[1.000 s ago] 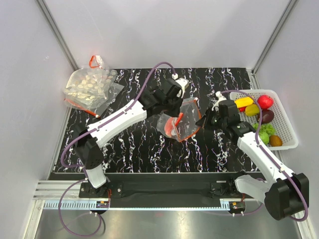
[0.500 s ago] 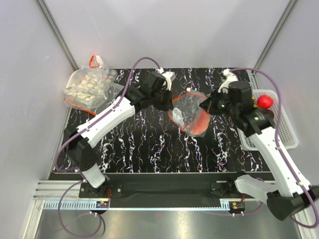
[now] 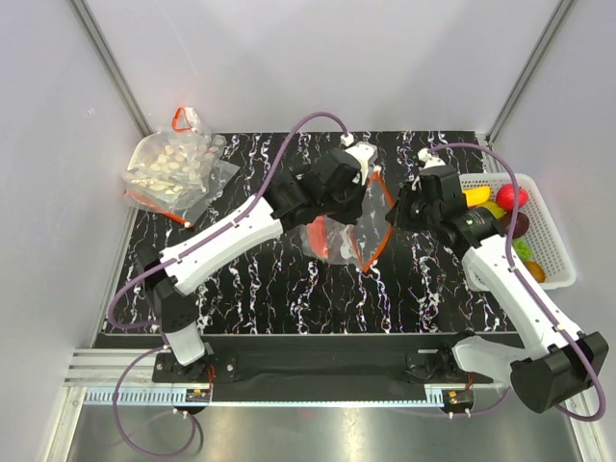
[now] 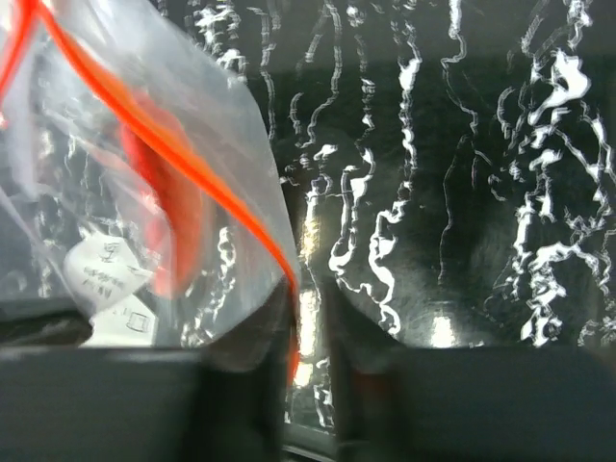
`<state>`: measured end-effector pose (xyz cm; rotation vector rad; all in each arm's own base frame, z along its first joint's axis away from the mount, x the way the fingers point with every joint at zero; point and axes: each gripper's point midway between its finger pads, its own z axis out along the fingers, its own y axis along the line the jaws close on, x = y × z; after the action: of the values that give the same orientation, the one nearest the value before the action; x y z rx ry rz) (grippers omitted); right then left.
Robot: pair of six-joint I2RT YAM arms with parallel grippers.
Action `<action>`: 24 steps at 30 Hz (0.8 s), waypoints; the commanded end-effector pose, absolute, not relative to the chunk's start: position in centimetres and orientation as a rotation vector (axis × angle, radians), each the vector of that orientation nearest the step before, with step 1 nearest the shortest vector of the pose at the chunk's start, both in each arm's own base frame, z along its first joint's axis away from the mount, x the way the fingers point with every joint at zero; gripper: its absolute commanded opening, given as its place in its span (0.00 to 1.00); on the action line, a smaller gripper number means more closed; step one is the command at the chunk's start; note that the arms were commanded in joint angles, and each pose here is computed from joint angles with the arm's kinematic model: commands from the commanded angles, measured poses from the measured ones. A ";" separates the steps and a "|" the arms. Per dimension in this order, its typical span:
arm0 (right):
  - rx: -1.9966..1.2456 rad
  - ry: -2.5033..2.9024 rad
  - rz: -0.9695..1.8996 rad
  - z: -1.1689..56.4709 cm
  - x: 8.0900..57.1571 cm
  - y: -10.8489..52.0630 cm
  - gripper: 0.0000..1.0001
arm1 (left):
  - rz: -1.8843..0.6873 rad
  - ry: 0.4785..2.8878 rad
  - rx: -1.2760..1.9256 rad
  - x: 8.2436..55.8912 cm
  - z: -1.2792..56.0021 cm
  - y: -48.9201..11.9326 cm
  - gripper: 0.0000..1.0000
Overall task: Place the food in the zip-top bag and seal the zipper
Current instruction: Adjust the zipper food storage bag at the center of the board.
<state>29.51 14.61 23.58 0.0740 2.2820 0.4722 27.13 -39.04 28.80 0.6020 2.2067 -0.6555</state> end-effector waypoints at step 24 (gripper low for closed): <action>0.086 1.999 0.857 28.2 30.7 13.5 0.81 | -0.522 2.239 0.483 34.8 25.0 -36.3 0.00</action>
<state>30.29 10.97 25.26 0.2245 2.0690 0.6973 34.19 -33.57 22.66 0.4529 2.3174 -0.3968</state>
